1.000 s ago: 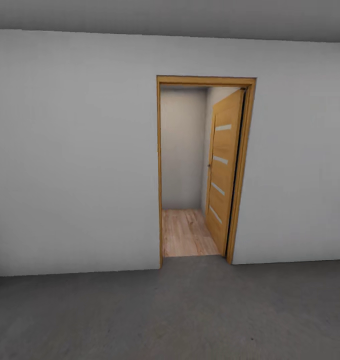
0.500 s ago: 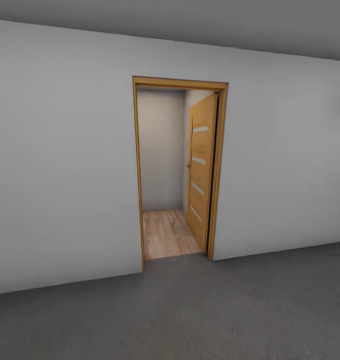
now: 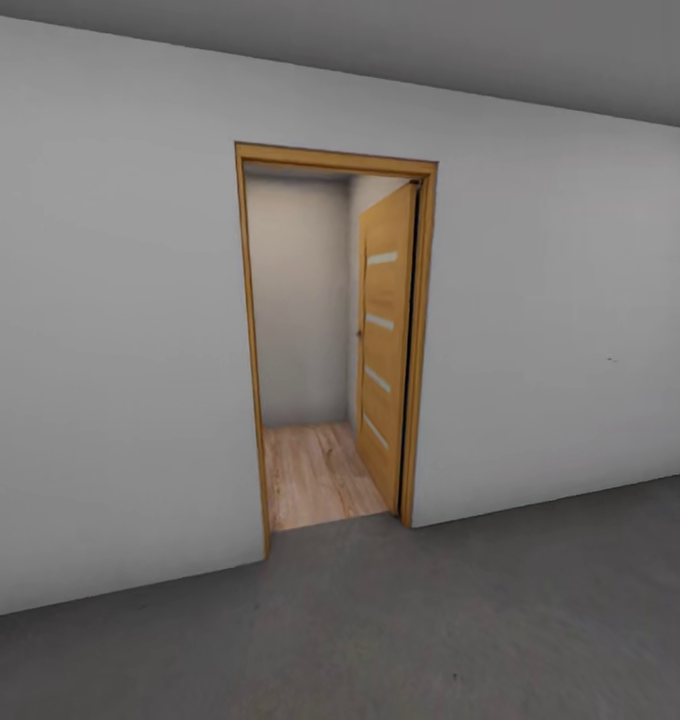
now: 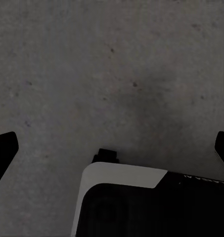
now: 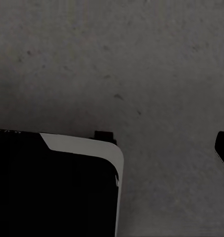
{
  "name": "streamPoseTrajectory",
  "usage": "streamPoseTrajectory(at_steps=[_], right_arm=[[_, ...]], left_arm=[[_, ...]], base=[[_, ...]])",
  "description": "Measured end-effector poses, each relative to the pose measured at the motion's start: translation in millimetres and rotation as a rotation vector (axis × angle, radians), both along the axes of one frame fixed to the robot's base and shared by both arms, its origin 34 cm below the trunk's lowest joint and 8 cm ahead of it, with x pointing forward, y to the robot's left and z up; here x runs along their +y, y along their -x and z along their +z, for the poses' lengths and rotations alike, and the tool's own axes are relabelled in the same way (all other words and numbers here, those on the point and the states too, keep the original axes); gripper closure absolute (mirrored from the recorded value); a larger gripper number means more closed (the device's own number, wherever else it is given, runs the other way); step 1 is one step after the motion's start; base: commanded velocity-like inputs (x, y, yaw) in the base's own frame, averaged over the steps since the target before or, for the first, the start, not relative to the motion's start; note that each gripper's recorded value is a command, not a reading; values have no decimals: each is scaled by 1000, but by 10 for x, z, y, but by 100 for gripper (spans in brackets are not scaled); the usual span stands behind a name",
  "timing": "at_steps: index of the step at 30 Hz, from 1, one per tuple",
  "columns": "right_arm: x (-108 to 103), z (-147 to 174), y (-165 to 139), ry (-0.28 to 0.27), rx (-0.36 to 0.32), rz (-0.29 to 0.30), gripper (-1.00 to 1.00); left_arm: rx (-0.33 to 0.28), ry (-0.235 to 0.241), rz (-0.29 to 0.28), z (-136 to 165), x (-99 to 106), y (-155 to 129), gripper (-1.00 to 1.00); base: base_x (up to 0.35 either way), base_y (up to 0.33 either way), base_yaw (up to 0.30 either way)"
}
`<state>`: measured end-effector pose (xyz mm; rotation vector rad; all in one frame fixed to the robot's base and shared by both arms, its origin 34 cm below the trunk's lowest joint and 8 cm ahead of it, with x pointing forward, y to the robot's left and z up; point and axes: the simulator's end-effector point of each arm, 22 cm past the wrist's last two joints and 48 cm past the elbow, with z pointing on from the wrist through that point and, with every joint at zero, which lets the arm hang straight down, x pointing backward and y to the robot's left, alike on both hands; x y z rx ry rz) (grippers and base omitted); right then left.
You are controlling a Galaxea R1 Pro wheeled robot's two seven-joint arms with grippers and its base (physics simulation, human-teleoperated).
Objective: Move the two storage containers from the living room to the garage. In the garage, place one container on the floor and stack the other container on top of it (either order is fine).
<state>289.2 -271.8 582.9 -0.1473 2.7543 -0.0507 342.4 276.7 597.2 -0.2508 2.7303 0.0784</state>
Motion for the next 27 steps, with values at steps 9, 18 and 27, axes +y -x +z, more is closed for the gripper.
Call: streamPoseTrajectory(at_steps=[9, 18, 27], right_arm=[[10, -1, 2, -1, 1, 5, -100], [-4, -5, 12, 5, 6, 5, -100], [-12, 1, -1, 7, 0, -3, -100]], left_arm=[[2, -1, 3, -1, 15, 4, -100], [3, -2, 3, -2, 18, 6, -100], [3, -2, 3, -2, 21, 7, -100]], base=[[318, 0, -2], [321, 0, 0], [322, 0, 0]])
